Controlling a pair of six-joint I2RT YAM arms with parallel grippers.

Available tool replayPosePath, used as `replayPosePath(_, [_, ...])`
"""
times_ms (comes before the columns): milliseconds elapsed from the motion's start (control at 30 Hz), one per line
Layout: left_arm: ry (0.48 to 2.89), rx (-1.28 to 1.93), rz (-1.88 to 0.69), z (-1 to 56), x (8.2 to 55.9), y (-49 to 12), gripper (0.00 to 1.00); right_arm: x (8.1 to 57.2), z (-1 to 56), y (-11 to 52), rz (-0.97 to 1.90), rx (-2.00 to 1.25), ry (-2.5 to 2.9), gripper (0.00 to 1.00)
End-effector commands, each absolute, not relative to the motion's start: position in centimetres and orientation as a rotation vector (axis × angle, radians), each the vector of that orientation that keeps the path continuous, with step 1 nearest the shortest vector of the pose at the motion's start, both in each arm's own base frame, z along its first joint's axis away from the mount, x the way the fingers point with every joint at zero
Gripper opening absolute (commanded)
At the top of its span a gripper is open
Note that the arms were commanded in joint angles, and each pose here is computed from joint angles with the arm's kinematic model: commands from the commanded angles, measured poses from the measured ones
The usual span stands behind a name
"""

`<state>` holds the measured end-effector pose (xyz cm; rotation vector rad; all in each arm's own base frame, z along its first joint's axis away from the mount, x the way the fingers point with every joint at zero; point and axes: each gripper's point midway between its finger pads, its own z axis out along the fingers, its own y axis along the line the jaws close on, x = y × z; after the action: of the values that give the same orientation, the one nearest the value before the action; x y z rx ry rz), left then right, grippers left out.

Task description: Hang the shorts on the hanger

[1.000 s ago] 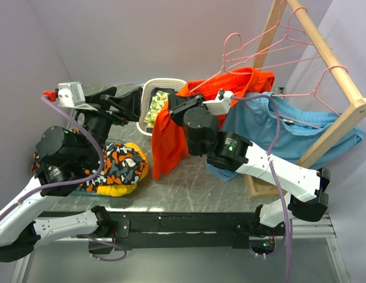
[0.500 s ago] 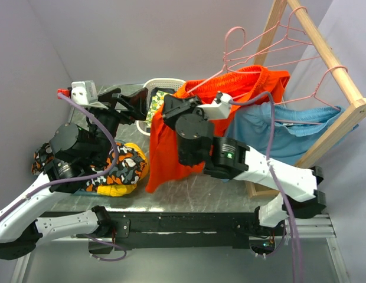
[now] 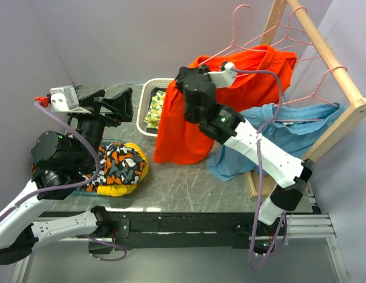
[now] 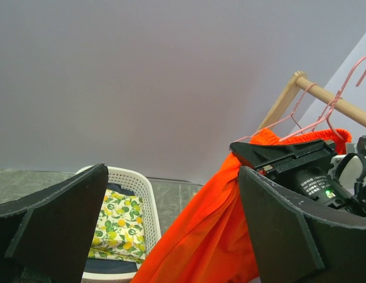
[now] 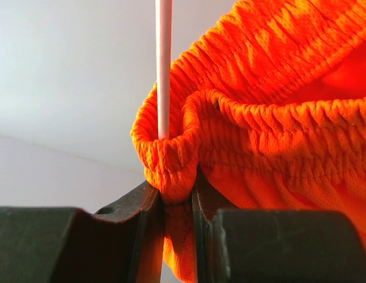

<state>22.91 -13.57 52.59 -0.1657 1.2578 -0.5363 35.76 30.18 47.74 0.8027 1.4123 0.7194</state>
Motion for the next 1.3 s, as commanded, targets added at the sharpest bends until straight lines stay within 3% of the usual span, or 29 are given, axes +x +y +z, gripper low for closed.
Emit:
replayPosePath(0, [1.235, -0.178, -0.517, 52.9, 22.9, -13.0, 0.96, 34.8, 53.6, 25.5, 0.911, 0.834, 1.276, 0.00])
replayPosePath(433, [1.259, -0.148, -0.504, 52.2, 23.8, -14.3, 0.96, 35.1, 54.5, 16.2, 0.893, 0.986, 1.128, 0.00])
replayPosePath(1267, [1.282, -0.123, -0.512, 51.4, 24.8, -15.6, 0.96, 37.2, 50.5, 10.3, 0.841, 1.139, 1.102, 0.00])
